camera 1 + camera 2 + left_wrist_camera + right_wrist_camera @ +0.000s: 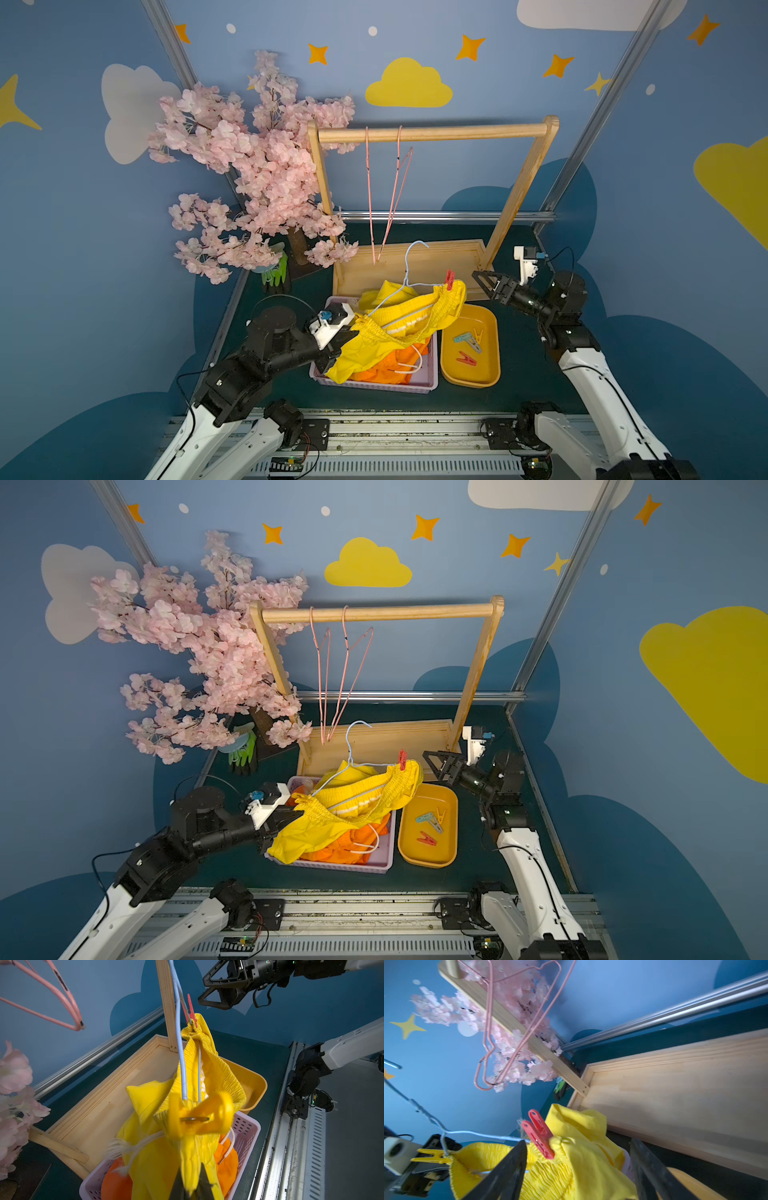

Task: Remove the clothespins securing shorts to the hanger
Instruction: Remove the clothespin from the hanger.

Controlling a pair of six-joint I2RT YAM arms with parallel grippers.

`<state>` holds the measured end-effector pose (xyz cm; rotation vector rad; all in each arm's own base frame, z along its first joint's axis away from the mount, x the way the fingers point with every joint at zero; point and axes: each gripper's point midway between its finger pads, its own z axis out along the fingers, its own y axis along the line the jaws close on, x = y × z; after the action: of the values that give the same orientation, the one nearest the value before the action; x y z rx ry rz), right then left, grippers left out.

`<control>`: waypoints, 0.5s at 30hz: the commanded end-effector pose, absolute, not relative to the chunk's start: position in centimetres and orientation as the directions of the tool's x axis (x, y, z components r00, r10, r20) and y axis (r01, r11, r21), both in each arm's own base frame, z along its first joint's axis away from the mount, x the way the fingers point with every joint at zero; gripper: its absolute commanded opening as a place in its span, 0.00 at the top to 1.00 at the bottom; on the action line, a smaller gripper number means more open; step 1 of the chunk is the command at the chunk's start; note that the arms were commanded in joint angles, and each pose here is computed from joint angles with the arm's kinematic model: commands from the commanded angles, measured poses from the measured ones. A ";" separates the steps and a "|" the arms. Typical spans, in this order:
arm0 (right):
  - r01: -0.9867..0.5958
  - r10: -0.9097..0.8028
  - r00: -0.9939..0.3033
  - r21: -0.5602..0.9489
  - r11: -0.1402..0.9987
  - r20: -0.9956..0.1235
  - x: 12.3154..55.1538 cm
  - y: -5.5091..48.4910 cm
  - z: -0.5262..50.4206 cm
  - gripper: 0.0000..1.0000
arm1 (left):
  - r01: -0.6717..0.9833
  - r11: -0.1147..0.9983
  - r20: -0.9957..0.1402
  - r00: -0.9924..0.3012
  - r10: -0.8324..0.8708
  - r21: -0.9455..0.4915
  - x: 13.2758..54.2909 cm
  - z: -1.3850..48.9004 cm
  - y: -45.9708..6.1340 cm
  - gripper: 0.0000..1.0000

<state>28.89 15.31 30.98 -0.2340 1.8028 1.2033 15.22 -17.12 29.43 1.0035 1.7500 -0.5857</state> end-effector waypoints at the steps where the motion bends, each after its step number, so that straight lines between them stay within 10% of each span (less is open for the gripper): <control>1: -0.804 0.194 -0.453 0.493 0.333 -0.870 25.6 18.0 36.0 0.26 | 0.852 0.509 -0.951 -0.049 0.304 0.119 14.5 31.8 -17.4 0.97; 15: -0.921 0.031 -0.340 0.340 0.191 -0.940 23.8 21.3 36.3 0.38 | 0.885 0.447 -0.957 -0.007 0.289 0.129 13.2 33.0 -17.8 0.97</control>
<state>24.35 21.08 35.78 -0.7992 1.5877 1.3115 14.11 -17.51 29.97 1.0530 1.6829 -0.6221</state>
